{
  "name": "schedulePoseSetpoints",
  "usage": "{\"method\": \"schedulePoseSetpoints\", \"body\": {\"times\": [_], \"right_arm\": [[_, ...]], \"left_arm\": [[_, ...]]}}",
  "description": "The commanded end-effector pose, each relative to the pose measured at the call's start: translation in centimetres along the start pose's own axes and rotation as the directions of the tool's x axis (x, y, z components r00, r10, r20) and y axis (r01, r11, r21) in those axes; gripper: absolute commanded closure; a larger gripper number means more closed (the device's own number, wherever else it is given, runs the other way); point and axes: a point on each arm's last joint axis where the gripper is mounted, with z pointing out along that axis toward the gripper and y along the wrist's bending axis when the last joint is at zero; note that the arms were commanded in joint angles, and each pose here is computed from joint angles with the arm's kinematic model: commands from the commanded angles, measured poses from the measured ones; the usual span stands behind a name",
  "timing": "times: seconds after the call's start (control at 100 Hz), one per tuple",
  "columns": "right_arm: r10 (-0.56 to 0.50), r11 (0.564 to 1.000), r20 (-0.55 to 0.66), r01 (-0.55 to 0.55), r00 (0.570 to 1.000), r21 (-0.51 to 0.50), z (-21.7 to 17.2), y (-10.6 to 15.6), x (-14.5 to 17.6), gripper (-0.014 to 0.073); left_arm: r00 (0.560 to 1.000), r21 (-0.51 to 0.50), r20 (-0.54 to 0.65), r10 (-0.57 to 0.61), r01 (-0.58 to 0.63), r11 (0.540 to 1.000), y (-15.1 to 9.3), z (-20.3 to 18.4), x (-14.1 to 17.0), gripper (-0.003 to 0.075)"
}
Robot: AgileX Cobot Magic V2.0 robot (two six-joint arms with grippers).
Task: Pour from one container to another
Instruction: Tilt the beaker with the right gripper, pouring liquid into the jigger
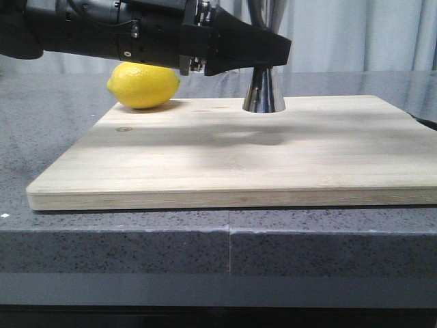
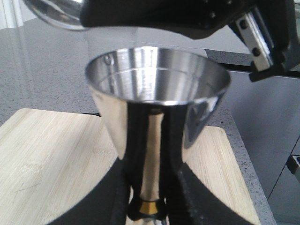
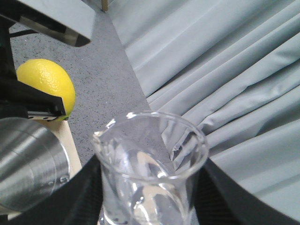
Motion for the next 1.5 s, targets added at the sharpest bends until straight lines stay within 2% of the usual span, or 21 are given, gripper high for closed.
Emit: {"method": "schedulePoseSetpoints", "body": {"times": [0.0,0.54,1.49], "right_arm": [[-0.022,0.998,0.071,0.018,0.997,0.055,-0.83,-1.57,-1.79,0.0342],[-0.096,0.995,0.064,0.094,0.993,0.026,-0.82,-1.27,-1.73,0.0342],[-0.144,0.990,0.060,0.144,0.988,0.007,-0.81,-1.07,-1.68,0.0342]], "left_arm": [[0.989,0.070,0.146,0.036,-0.047,0.996,-1.22,-0.28,-3.67,0.0662],[0.989,0.067,0.144,0.036,-0.046,0.997,-1.19,-0.27,-3.66,0.0662],[0.989,0.058,0.143,0.035,-0.044,0.997,-1.12,-0.27,-3.65,0.0662]]}}
